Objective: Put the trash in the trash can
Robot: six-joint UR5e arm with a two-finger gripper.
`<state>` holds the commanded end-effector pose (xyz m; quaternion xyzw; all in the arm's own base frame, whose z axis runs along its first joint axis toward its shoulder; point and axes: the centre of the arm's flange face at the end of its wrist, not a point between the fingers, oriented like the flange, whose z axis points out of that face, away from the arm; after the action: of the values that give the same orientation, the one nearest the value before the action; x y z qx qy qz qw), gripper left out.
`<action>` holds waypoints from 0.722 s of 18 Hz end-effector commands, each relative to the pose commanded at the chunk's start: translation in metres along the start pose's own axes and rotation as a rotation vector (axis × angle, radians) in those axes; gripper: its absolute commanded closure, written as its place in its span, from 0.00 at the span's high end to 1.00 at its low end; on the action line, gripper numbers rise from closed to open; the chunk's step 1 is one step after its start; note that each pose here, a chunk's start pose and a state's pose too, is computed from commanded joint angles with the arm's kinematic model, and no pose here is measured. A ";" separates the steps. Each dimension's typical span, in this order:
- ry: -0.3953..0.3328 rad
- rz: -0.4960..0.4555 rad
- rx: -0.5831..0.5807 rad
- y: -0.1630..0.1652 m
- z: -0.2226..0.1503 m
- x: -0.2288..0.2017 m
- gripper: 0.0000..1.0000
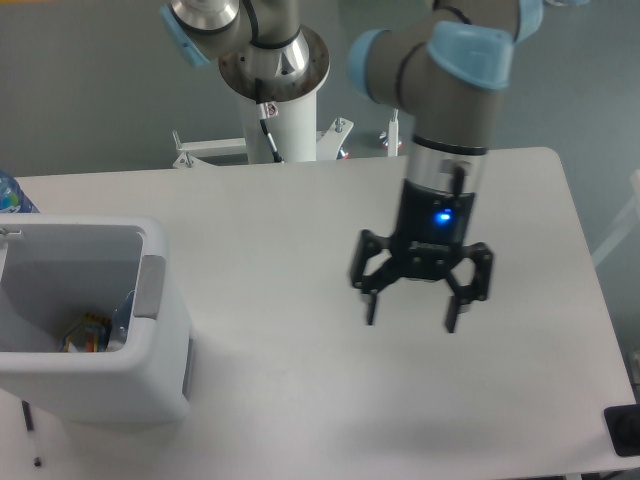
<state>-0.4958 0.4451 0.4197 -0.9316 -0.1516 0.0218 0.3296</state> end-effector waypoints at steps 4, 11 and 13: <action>-0.008 0.048 -0.025 0.019 0.008 -0.029 1.00; -0.029 0.281 -0.328 0.057 0.040 -0.054 1.00; -0.024 0.356 -0.363 0.060 0.049 -0.054 1.00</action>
<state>-0.5383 0.4143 0.3406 -0.9872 0.0095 0.0629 0.1460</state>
